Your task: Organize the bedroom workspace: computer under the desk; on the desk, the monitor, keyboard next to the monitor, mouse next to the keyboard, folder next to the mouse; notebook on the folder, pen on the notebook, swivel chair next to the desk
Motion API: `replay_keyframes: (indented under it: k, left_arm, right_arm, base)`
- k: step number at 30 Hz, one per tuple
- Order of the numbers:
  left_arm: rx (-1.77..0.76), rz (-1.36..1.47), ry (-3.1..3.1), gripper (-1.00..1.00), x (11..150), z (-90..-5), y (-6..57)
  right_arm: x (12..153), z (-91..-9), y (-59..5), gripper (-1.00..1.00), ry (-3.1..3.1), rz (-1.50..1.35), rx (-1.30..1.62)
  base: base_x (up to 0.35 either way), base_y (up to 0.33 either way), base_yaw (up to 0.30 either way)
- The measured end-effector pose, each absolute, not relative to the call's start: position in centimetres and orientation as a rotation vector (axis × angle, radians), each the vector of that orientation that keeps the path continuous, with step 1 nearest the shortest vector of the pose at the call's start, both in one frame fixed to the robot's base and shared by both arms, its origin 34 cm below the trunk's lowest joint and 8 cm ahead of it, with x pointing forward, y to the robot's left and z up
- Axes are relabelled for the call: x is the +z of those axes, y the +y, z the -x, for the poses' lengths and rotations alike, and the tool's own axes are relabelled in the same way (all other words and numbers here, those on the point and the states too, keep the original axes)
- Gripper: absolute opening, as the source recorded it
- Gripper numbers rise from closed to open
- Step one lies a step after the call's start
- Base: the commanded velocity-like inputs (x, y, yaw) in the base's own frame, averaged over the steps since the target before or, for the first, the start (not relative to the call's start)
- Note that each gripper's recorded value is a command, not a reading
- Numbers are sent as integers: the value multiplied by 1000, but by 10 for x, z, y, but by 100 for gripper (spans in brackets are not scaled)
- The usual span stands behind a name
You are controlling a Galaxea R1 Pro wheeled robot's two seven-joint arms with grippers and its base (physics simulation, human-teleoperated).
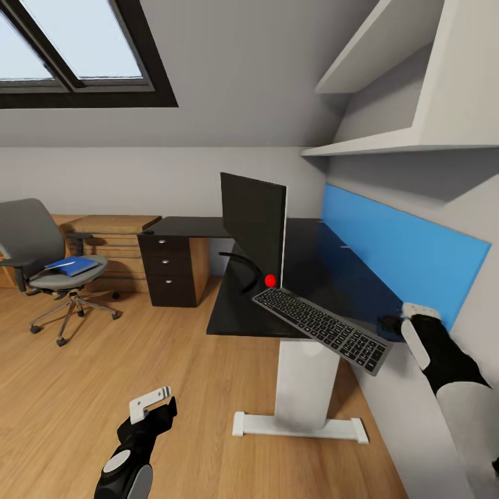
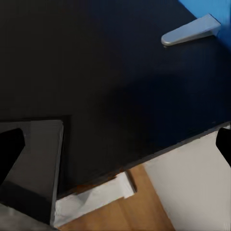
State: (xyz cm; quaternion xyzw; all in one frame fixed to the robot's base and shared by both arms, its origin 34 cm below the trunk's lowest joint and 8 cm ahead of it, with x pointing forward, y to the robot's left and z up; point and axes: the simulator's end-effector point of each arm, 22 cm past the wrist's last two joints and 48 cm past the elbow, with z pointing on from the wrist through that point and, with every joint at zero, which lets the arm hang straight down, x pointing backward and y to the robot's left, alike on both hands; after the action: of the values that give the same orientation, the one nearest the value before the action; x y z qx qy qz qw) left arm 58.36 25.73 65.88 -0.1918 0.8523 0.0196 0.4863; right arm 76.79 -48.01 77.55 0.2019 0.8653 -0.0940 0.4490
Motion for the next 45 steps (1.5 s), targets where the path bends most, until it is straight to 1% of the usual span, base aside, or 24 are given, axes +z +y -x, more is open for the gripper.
replay_keyframes:
  k: [1,2,3,9,11,13,17,21,24,33,45]
  left_arm:
    - [47,467,2073,100,659,-584,257]
    - [46,466,2073,100,659,-584,257]
    - [46,466,2074,100,659,-584,257]
    - [45,466,2073,100,659,-584,257]
    - [45,465,2073,100,659,-584,257]
    - [44,464,2074,100,659,-584,257]
    - [44,464,2074,100,659,-584,256]
    - [44,464,2074,100,659,-584,256]
    - [36,460,2075,100,660,-584,255]
    - [-8,494,2031,100,680,-590,255]
    - [-18,500,2024,100,659,-586,253]
  right_arm:
    - [774,-762,-475,100,2135,-481,-230]
    - [775,-742,-432,100,2095,-414,-156]
    - [760,-730,-423,100,2114,-404,-146]
    - [753,-717,-392,100,2129,-432,-8]
    - [754,-714,-396,100,2113,-508,73]
    - [757,-708,-420,100,2065,-648,152]
    - [761,-696,-457,100,1973,-840,242]
    - [764,-696,-457,100,1935,-894,331]
    - [752,-683,-474,100,1916,-1005,394]
    - [749,-681,-479,100,1909,-1029,400]
    - [706,-675,-473,100,1940,-1051,419]
  base:
    - [0,0,0]
    - [0,0,0]
    - [0,0,0]
    - [0,0,0]
    - [0,0,0]
    - [0,0,0]
    - [0,0,-21]
    - [0,0,-37]
    - [0,0,-1]
    - [0,0,0]
    - [0,0,0]
